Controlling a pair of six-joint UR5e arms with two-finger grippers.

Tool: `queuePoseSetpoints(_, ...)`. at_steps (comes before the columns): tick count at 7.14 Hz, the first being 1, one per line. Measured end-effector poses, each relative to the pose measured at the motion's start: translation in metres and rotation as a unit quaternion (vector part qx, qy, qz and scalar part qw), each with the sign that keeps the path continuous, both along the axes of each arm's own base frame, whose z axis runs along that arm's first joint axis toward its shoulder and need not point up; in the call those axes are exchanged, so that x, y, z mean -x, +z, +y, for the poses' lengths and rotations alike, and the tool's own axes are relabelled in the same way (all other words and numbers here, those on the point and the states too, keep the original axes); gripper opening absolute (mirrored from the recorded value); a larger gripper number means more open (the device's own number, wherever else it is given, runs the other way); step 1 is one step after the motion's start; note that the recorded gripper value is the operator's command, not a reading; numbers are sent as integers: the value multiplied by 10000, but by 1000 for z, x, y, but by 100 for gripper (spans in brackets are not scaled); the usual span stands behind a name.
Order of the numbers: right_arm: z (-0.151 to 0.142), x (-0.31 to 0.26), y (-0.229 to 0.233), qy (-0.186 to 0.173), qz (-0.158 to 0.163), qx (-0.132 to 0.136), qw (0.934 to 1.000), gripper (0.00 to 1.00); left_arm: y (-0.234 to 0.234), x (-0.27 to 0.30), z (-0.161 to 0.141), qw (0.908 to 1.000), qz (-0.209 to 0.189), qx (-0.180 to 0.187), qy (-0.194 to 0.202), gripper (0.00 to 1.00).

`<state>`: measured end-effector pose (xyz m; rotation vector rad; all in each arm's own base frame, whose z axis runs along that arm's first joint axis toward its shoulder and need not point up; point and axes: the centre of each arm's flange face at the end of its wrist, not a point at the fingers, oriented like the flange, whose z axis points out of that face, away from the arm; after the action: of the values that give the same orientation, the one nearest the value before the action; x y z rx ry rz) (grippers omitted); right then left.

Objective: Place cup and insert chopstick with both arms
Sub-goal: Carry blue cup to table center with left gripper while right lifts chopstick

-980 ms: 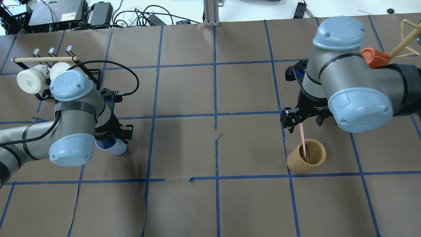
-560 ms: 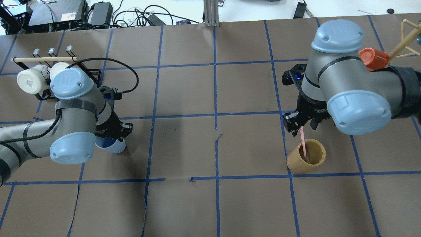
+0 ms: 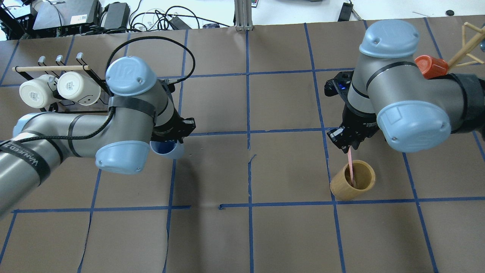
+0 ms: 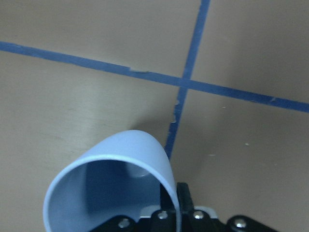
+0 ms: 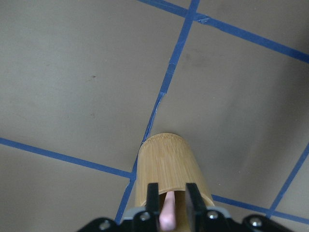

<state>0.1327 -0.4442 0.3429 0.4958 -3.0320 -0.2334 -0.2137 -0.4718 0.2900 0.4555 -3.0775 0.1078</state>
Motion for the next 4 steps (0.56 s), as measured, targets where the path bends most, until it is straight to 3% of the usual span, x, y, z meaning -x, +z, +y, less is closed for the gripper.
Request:
queuePoseSetpoints(2, -4, 0, 5, -25, -27, 51, 10000, 14, 4, 73, -11, 9971, 640, -51, 399, 0)
queuePoseSetpoints(4, -4, 0, 7, -37, -41, 69, 10000, 3, -16, 123, -8, 9955, 837, -280, 339, 0)
